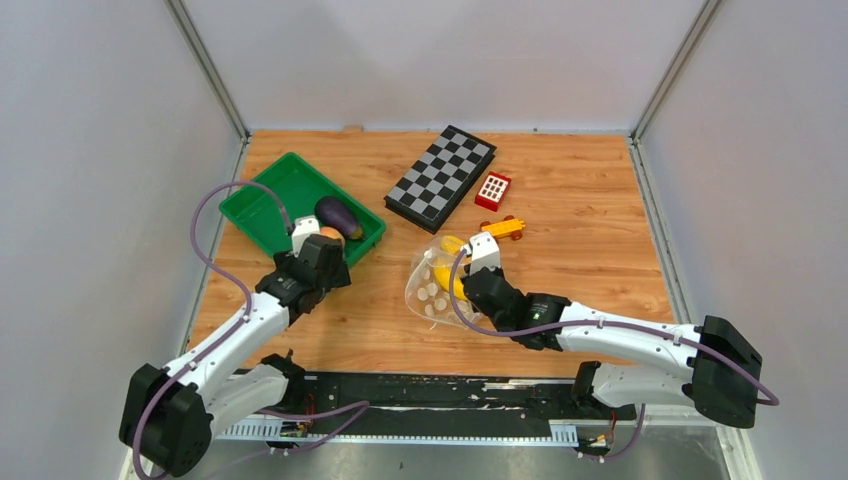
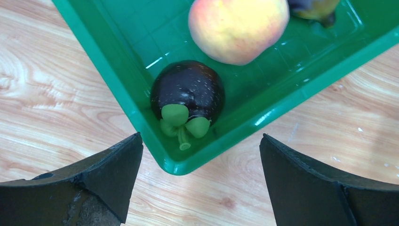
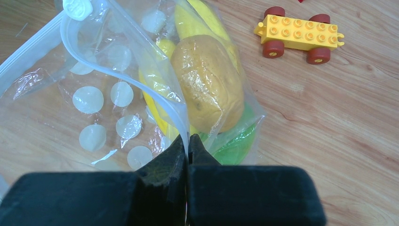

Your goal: Open the zip-top bag and remove the fake food

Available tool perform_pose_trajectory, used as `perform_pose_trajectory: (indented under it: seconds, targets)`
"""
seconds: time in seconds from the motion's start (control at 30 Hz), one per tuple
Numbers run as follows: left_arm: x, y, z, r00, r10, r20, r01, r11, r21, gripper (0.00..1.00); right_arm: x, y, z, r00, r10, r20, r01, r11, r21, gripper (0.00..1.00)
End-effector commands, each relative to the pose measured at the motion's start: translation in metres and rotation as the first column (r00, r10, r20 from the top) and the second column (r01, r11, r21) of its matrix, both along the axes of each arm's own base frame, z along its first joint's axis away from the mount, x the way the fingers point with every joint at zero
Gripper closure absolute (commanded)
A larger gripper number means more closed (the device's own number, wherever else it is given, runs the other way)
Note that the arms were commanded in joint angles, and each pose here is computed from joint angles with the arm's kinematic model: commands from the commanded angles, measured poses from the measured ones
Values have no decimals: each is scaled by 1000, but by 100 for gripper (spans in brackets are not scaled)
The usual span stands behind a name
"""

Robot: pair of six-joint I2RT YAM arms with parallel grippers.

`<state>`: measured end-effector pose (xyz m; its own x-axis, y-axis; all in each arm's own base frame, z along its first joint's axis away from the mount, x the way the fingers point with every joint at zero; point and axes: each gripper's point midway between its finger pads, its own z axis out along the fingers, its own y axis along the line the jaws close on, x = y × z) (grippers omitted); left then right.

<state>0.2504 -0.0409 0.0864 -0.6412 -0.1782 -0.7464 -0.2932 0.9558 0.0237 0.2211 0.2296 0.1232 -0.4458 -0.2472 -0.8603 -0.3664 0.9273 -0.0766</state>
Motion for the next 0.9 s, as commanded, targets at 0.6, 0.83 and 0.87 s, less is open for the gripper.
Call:
perform_pose_trajectory:
  seconds: [0.6,0.83,0.87]
  targets:
    - [-21,-146,117,879,-370,300,475,730,-491,0,3,6,33,999,31,34,-32,999,29,100]
    - [-40,-202,144,808,-438,395,589,583,-559,6,-1,9,64,993,76,93,-81,996,50,100]
    - [-42,-209,148,798,-445,406,602,566,-563,8,-2,9,66,992,79,98,-85,995,56,100]
